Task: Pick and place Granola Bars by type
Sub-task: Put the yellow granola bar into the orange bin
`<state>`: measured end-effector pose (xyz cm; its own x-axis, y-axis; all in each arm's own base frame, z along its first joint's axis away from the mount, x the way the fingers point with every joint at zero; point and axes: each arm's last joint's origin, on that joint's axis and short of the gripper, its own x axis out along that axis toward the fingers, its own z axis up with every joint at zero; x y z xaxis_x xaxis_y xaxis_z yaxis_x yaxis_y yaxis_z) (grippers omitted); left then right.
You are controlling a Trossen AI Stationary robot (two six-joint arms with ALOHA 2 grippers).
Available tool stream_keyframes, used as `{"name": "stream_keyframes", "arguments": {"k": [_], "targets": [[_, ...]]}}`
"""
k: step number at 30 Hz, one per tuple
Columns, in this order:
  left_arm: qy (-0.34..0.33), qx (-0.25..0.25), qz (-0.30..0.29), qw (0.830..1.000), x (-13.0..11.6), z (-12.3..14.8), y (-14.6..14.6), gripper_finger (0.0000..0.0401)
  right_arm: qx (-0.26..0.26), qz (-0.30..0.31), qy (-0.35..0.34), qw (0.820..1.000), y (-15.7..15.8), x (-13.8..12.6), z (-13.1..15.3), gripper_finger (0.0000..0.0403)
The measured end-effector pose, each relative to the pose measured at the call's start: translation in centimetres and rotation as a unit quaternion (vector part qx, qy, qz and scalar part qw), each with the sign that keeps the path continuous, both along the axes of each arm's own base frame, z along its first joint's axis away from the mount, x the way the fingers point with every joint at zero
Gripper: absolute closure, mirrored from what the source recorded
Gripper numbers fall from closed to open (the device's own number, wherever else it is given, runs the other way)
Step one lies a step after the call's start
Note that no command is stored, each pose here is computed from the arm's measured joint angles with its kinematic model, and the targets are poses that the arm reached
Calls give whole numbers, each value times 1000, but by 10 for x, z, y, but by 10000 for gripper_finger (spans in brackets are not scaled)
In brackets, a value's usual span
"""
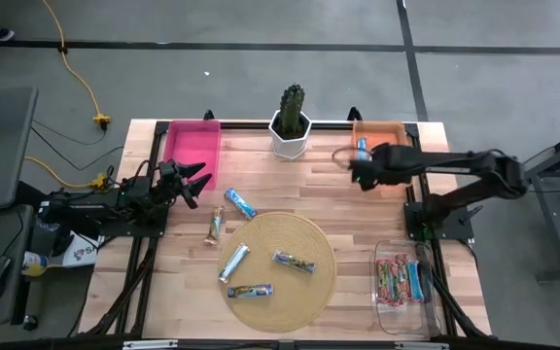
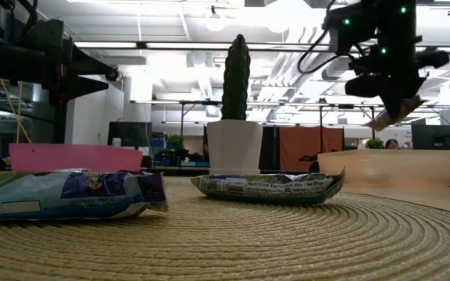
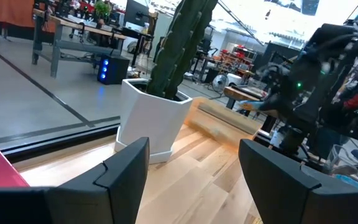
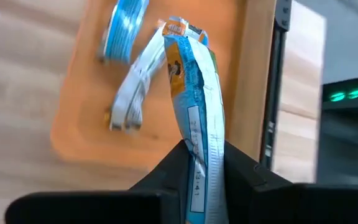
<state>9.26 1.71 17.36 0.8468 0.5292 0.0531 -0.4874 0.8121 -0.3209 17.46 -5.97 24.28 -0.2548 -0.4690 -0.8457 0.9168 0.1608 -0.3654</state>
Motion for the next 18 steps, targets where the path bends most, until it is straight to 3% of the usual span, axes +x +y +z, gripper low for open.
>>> {"name": "stream_keyframes", "arguments": {"k": [7,18], "targets": [[0,0,0,1000,0,0,0,156,1,-40,-105,994,-37,-25,-12,345],[0,0,0,1000,0,0,0,156,10,-78,-217,973,-89,-38,-44,341]]}}
